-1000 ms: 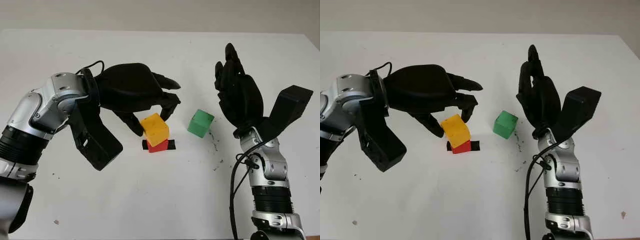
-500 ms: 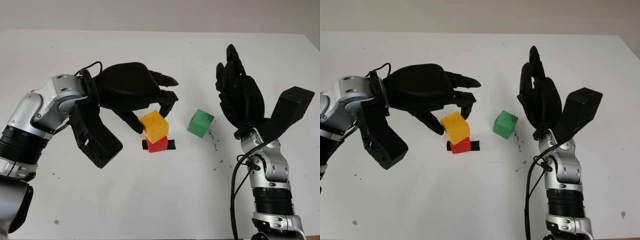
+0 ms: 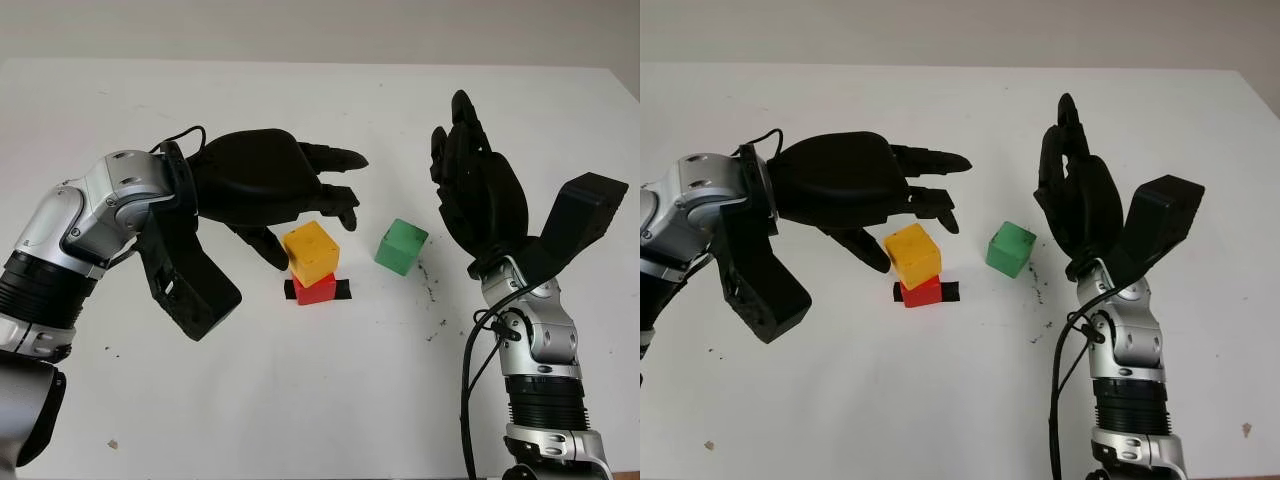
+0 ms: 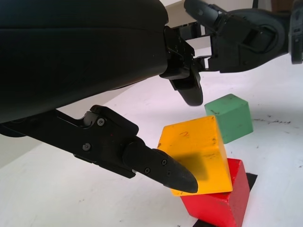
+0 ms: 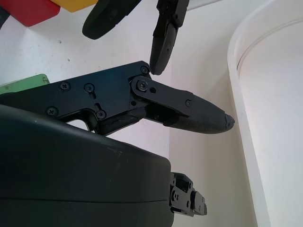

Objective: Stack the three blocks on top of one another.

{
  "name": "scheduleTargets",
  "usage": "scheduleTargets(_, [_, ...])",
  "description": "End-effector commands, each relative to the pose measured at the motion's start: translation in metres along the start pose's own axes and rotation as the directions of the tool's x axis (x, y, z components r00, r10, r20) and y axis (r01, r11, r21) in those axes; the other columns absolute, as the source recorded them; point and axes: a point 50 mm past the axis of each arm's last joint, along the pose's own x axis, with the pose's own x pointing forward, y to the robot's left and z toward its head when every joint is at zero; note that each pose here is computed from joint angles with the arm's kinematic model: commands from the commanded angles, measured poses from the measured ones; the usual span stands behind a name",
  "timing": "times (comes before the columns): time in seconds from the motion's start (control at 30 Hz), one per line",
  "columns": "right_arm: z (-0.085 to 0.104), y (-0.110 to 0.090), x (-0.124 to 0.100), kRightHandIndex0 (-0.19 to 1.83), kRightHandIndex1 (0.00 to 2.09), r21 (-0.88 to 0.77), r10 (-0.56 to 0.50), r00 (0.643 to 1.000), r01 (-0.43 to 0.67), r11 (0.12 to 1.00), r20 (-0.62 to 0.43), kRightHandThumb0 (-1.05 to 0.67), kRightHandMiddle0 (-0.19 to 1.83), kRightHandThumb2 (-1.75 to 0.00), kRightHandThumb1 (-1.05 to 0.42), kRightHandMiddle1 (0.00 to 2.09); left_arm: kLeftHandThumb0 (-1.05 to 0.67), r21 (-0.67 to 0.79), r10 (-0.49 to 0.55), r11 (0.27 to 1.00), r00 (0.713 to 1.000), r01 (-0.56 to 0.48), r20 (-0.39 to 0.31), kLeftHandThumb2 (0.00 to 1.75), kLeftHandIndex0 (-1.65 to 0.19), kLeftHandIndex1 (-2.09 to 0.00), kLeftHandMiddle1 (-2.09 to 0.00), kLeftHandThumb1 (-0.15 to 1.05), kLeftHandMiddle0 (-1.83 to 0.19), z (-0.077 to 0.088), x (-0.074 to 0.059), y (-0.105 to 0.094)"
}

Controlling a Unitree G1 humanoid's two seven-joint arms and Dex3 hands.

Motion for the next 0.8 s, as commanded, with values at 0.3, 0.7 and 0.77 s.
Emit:
scheduleTargets(0.3, [0.005, -0.001, 0.001, -0.19, 0.0, 0.006, 0.008, 1.0, -0.009, 1.0, 0.027, -0.7, -0.19, -0.73, -1.05, 0.0, -0.66, -0.024, 0.018, 1.0, 1.0, -0.019, -0.018, 0.05, 0.0, -0.19, -0.04, 0.83, -0.01, 0.0, -0.011, 0.002])
scheduleTargets(0.7, [0.014, -0.007, 0.004, -0.19, 0.0, -0.05, 0.027, 0.998, -0.025, 0.998, 0.049, -0.69, -0.19, -0.72, -1.05, 0.0, -0.99, -0.476, 0.07, 0.834, 0.908, -0.281, -0.413, 0.55, 0.19, 0.0, 0.0, 1.04, 0.19, -0.032, -0.081, 0.006])
scheduleTargets(0.77, [0.021, -0.011, 0.007, -0.19, 0.0, -0.093, 0.088, 0.995, -0.084, 0.992, 0.041, -0.7, -0.18, -0.7, -1.05, 0.01, -0.99, -0.591, 0.093, 0.705, 0.877, -0.392, -0.472, 0.64, 0.19, 0.0, 0.0, 1.05, 0.19, -0.032, -0.087, -0.008])
